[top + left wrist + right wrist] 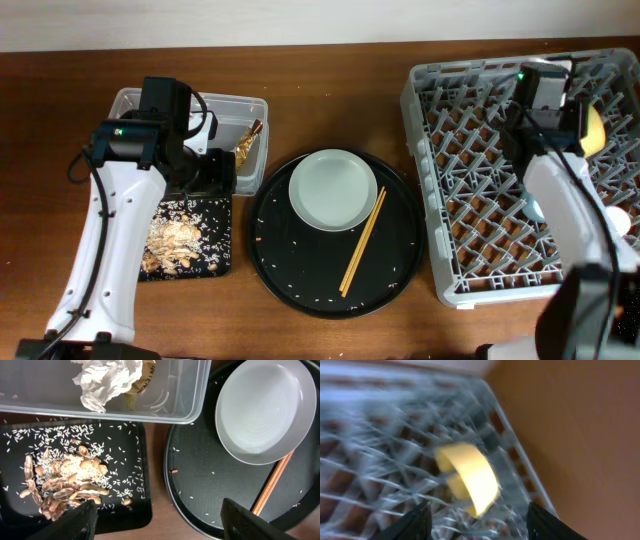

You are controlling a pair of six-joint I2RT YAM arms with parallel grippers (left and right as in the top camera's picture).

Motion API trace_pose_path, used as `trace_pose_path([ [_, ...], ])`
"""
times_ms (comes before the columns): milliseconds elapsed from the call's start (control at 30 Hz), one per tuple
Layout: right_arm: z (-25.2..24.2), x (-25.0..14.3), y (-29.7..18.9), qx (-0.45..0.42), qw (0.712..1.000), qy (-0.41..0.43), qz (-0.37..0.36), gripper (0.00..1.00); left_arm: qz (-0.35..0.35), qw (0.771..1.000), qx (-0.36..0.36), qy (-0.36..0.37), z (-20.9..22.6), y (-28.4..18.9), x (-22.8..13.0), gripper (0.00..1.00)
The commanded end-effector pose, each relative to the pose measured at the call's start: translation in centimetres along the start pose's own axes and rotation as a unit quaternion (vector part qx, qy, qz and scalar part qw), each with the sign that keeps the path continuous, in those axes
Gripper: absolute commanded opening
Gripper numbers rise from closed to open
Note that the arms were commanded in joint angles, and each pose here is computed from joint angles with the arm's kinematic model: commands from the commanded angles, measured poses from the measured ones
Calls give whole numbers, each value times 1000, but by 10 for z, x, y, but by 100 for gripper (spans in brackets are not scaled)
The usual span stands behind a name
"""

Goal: Sort waste into correct bins and load items into the dishwasher rack
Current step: 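Grasp the white plate rim with the right gripper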

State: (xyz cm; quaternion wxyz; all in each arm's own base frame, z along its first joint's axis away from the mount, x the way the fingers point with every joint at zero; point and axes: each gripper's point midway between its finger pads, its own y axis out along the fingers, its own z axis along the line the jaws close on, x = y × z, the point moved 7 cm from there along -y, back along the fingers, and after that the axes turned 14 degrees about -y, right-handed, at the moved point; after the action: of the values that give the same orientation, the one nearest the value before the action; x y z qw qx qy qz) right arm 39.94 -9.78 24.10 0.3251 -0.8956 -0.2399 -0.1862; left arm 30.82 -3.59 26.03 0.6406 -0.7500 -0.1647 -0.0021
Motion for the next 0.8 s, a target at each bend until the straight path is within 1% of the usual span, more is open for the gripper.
trace_pose_path([
  [0, 62, 21, -57, 228, 968, -38, -101, 66, -9, 1000, -8, -2, -1, -5, 1, 79],
  [33, 80, 23, -74, 282, 952, -39, -111, 67, -9, 1000, -8, -2, -1, -5, 1, 79],
  [67, 102, 24, -94, 346, 930, -40, -117, 68, -8, 1000, -8, -2, -1, -5, 1, 79],
  [100, 119, 23, -110, 391, 912, -43, -118, 68, -8, 1000, -8, -2, -1, -5, 1, 79],
  [133, 135, 22, -127, 432, 894, -44, -114, 68, -8, 1000, -8, -2, -1, -5, 1, 80],
  [167, 150, 21, -140, 454, 884, -43, -105, 68, -8, 1000, -8, -2, -1, -5, 1, 80],
  [233, 168, 20, -150, 469, 877, -48, -95, 68, -8, 1000, -8, -2, -1, -5, 1, 80],
  [300, 189, 16, -152, 473, 877, -44, -69, 68, -8, 1000, -8, -2, -1, -5, 1, 80],
  [367, 206, 9, -143, 462, 886, -30, -29, 67, -8, 1000, -8, -2, -1, -5, 1, 80],
  [500, 244, -10, -119, 465, 884, -25, 39, 67, -8, 1000, -8, -2, -1, -5, 1, 80],
  [533, 252, -14, -116, 474, 878, -31, 50, 67, -8, 1000, -8, -2, -1, -5, 1, 80],
  [633, 270, -25, -111, 495, 865, -41, 75, 61, -8, 1000, -8, -2, -1, -5, 1, 80],
  [667, 275, -27, -109, 500, 861, -44, 81, 58, -8, 1000, -8, -2, -1, -5, 1, 80],
  [767, 278, -33, -107, 501, 859, -50, 93, 42, -8, 1000, -8, -2, -1, -5, 1, 80],
])
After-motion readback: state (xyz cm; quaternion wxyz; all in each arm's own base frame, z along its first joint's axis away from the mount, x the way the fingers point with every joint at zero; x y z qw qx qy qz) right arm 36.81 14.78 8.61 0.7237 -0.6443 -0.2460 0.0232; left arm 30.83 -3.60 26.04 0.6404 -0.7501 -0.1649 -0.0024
